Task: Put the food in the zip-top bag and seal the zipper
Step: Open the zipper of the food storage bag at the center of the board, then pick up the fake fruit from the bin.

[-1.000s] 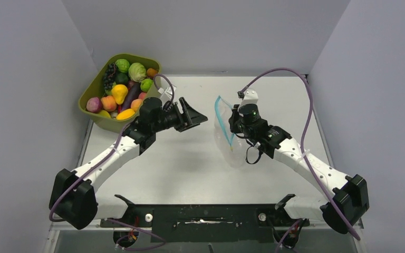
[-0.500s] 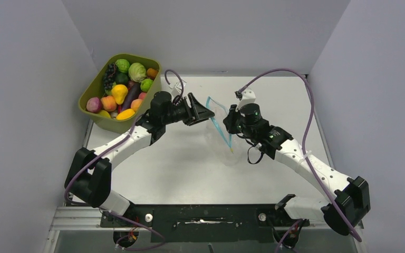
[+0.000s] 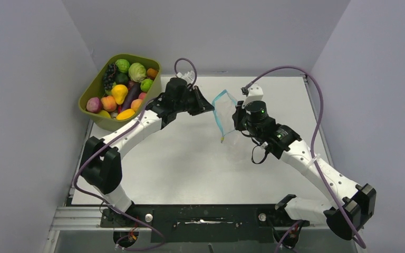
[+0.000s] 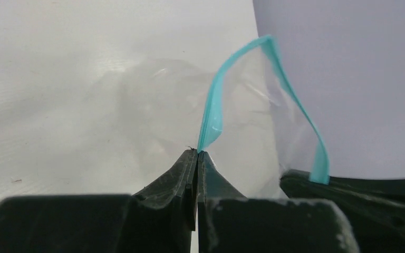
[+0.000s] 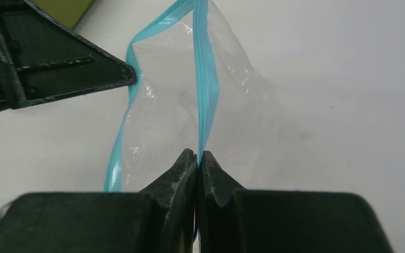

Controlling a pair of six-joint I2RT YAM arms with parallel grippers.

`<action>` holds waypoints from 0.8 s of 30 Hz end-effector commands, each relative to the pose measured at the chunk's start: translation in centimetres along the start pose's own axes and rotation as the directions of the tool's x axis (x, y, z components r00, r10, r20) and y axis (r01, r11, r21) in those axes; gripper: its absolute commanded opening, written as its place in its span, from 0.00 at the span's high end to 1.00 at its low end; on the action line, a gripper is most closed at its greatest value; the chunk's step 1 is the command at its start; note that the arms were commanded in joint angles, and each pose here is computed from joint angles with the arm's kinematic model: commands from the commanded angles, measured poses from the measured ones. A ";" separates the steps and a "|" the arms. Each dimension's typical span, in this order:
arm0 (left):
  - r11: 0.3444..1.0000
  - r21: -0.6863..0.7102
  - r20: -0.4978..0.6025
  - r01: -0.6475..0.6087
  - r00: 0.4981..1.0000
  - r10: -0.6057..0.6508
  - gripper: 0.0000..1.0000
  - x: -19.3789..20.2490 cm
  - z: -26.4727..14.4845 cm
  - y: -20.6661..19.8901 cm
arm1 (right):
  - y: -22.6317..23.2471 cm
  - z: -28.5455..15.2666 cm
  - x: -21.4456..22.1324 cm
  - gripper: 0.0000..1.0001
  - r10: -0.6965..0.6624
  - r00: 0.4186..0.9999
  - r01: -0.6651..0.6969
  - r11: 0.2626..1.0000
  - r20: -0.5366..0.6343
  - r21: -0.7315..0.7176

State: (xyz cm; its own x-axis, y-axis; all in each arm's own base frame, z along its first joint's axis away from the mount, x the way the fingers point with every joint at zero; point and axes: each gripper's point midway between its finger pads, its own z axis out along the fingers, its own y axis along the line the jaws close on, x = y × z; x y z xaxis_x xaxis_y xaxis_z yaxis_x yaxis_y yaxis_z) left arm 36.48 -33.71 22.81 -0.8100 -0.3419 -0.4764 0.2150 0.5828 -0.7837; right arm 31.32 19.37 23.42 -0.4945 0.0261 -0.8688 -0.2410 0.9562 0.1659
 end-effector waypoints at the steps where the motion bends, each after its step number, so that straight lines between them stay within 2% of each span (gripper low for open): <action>1: 0.976 -0.182 -0.002 -0.117 0.993 0.119 1.00 -0.2 1.0 1.3 | -0.5 -2.7 -5.0 1.00 -0.010 0.990 0.008 1.000 0.139 0.014; 4: 0.950 -0.275 -0.055 -0.146 0.989 0.136 1.00 0.3 1.8 2.8 | 0.7 -1.6 -4.2 1.00 0.001 0.994 0.003 0.999 0.111 -0.037; 8: 0.917 -0.367 -0.055 -0.155 0.988 0.145 1.00 0.0 1.7 6.0 | 1.0 1.1 -2.2 1.00 -0.004 0.997 0.008 0.999 0.077 -0.049; 14: 0.986 -0.155 -0.030 0.053 0.998 -0.058 0.99 0.5 1.6 7.3 | 0.6 4.9 0.7 1.00 0.041 0.999 -0.042 0.997 -0.012 -0.059; 20: 0.992 -0.121 -0.001 0.031 1.000 -0.031 0.64 -1.5 -0.3 7.9 | 1.0 6.4 2.1 1.00 0.095 0.995 -0.098 0.991 -0.039 -0.091; 24: 0.989 -0.147 0.036 -0.009 0.999 0.015 0.50 -2.9 -1.8 8.3 | 1.3 7.1 2.0 1.00 0.124 0.991 -0.128 0.986 -0.051 -0.103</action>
State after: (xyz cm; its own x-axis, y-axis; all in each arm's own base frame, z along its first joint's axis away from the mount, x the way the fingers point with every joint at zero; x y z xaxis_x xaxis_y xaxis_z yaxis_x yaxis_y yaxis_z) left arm 37.93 -26.51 10.76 -0.8732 -0.3545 -0.3345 -0.0462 0.7434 -0.6672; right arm 34.44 21.23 16.30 -0.6095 0.0480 -0.7914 -0.2377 0.9412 0.2401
